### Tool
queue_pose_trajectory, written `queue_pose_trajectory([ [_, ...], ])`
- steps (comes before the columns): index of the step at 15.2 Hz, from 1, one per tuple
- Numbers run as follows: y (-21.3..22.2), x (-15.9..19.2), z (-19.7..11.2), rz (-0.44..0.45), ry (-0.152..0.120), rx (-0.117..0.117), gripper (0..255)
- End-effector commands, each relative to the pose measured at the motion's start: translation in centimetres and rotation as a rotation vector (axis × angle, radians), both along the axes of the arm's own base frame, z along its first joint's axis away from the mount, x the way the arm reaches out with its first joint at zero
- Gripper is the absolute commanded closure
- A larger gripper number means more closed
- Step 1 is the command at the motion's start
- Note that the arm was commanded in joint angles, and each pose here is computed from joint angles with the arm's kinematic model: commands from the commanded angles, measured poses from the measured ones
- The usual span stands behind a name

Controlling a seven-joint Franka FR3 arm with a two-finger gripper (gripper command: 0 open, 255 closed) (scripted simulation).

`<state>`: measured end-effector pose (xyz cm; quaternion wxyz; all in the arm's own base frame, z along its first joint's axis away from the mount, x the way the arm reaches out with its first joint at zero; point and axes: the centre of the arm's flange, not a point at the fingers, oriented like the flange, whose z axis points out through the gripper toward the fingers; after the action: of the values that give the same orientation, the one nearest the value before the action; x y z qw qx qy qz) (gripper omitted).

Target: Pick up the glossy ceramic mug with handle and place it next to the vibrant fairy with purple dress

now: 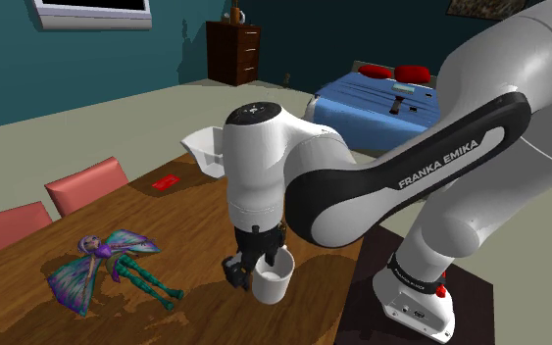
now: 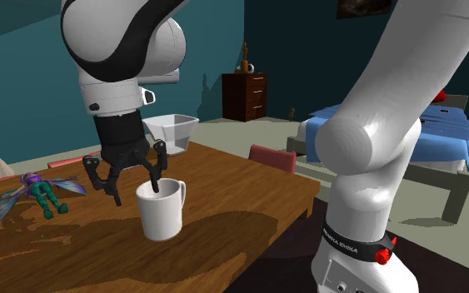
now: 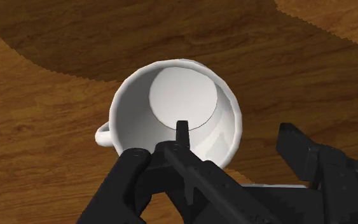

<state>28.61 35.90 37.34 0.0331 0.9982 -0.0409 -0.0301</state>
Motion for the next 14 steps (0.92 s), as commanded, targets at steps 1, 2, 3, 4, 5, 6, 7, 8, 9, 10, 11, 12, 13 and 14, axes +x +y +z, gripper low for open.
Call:
queue_pose_trajectory([
  [1,0.0,0.0,0.0,0.000,0.000,0.000,0],
  [2,0.0,0.0,0.0,0.000,0.000,0.000,0],
  [3,0.0,0.0,0.0,0.000,0.000,0.000,0],
  [4,0.0,0.0,0.0,0.000,0.000,0.000,0],
  [5,0.1,0.1,1.3,0.000,0.000,0.000,0],
  [6,0.2,0.2,2.6,0.000,0.000,0.000,0],
  [7,0.3,0.2,3.9,0.000,0.000,0.000,0],
  [8,0.3,0.3,5.0,0.000,0.000,0.000,0],
  [9,0.3,0.3,5.0,0.000,0.000,0.000,0],
  [10,0.3,0.3,5.0,0.000,0.000,0.000,0],
  [11,0.3,0.3,5.0,0.000,0.000,0.000,0],
  [12,0.3,0.3,5.0,0.000,0.000,0.000,0],
  [13,0.3,0.3,5.0,0.000,0.000,0.000,0],
  [14,0.3,0.3,5.0,0.000,0.000,0.000,0],
])
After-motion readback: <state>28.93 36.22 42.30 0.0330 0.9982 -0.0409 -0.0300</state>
